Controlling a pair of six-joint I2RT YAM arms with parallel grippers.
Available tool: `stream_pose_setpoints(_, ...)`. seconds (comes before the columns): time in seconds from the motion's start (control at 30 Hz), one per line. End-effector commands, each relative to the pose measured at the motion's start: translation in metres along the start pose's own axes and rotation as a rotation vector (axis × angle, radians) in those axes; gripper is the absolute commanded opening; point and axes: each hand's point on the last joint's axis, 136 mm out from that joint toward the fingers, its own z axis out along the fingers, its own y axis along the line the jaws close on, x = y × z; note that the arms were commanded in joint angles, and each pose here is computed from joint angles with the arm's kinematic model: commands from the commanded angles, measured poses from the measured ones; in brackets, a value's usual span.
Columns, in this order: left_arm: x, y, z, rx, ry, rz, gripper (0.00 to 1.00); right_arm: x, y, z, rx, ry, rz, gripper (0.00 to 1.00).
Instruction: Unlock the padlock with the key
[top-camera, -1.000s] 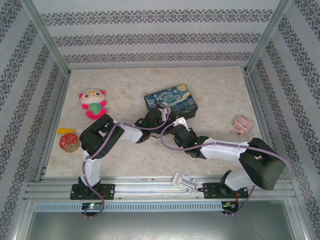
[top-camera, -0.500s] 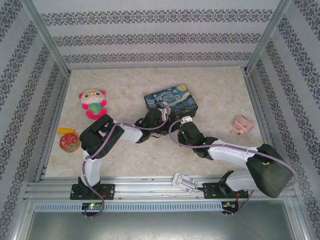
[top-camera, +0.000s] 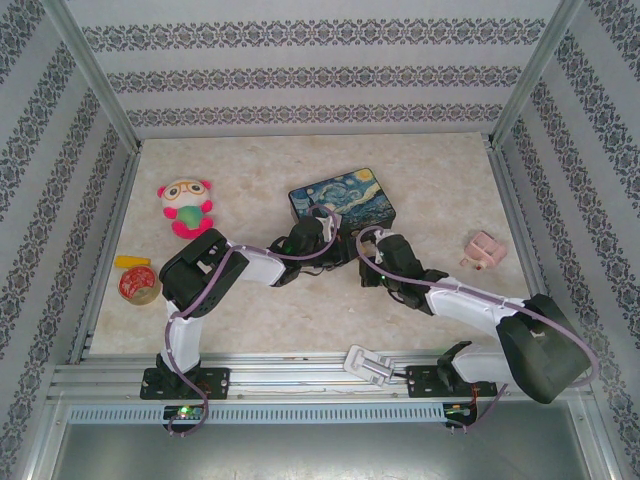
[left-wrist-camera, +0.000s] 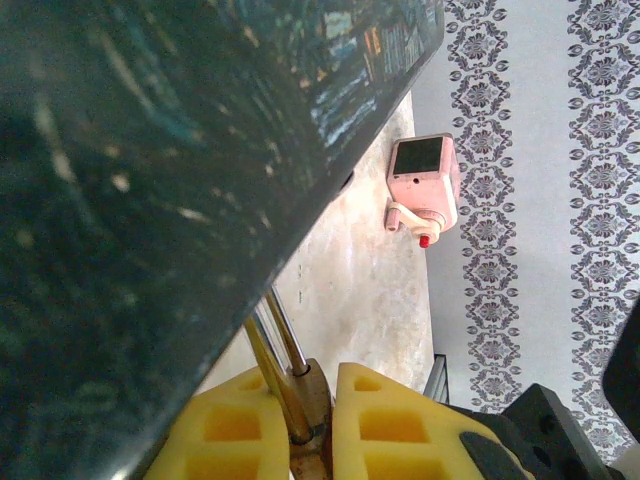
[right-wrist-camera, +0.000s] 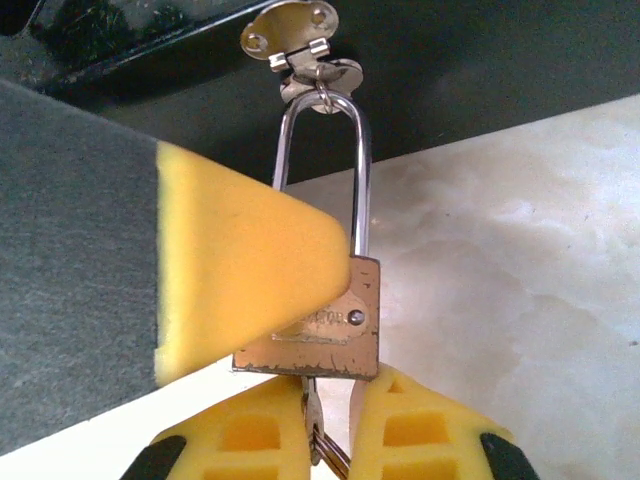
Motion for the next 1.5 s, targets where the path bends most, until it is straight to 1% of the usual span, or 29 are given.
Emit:
stream_pose_setpoints(0.0, 0.040, 0.009, -0.003, 0.026, 0.173, -0.089, 0.00, -0.022, -0.006, 0.000, -0.017, -0.067, 0.123, 0.00)
stream_pose_setpoints(0.23, 0.042, 0.013, -0.003, 0.026, 0.168, -0.101, 0.00, -0.030, -0.013, -0.005, -0.062, -0.082, 0.232, 0.00)
stream_pose_setpoints(0.37, 0.041, 0.012, -0.003, 0.030, 0.170, -0.101, 0.00, -0.030, -0.017, -0.009, -0.069, -0.092, 0.252, 0.00)
stream_pose_setpoints(0.47, 0.041, 0.011, -0.002, 0.027, 0.171, -0.100, 0.03, -0.030, -0.019, -0.011, -0.072, -0.096, 0.267, 0.00)
stream_pose_setpoints(0.5, 0.041, 0.011, -0.003, 0.026, 0.173, -0.102, 0.04, -0.030, -0.020, -0.012, -0.071, -0.097, 0.272, 0.00)
stream_pose_setpoints(0.57, 0.041, 0.010, -0.003, 0.023, 0.171, -0.104, 0.11, -0.030, -0.022, -0.012, -0.065, -0.099, 0.278, 0.00)
stream_pose_setpoints(0.7, 0.039, 0.009, -0.002, 0.020, 0.169, -0.103, 0.18, -0.029, -0.024, -0.012, -0.057, -0.097, 0.283, 0.00)
stream_pose_setpoints(0.97, 0.034, 0.007, -0.008, 0.003, 0.146, -0.087, 0.40, -0.029, -0.030, -0.008, -0.027, -0.091, 0.288, 0.00)
stream_pose_setpoints(1.0, 0.033, 0.007, -0.010, 0.000, 0.140, -0.086, 0.45, -0.028, -0.031, -0.008, -0.022, -0.090, 0.290, 0.00)
stream_pose_setpoints(1.07, 0.031, 0.006, -0.014, -0.006, 0.128, -0.078, 0.51, -0.027, -0.033, -0.008, -0.018, -0.089, 0.294, 0.00)
stream_pose_setpoints(1.17, 0.028, 0.003, -0.019, -0.015, 0.116, -0.057, 0.59, -0.026, -0.034, -0.007, -0.014, -0.084, 0.295, 0.00)
stream_pose_setpoints(1.27, 0.025, -0.005, -0.024, -0.023, 0.108, -0.018, 0.63, -0.024, -0.035, -0.006, -0.010, -0.080, 0.298, 0.00)
stream_pose_setpoints(1.37, 0.020, -0.019, -0.029, -0.007, 0.098, 0.041, 0.63, -0.021, -0.038, -0.005, 0.002, -0.073, 0.303, 0.00)
stream_pose_setpoints(1.47, 0.015, -0.029, -0.035, -0.019, 0.085, 0.097, 0.64, -0.017, -0.041, -0.002, 0.014, -0.060, 0.308, 0.00)
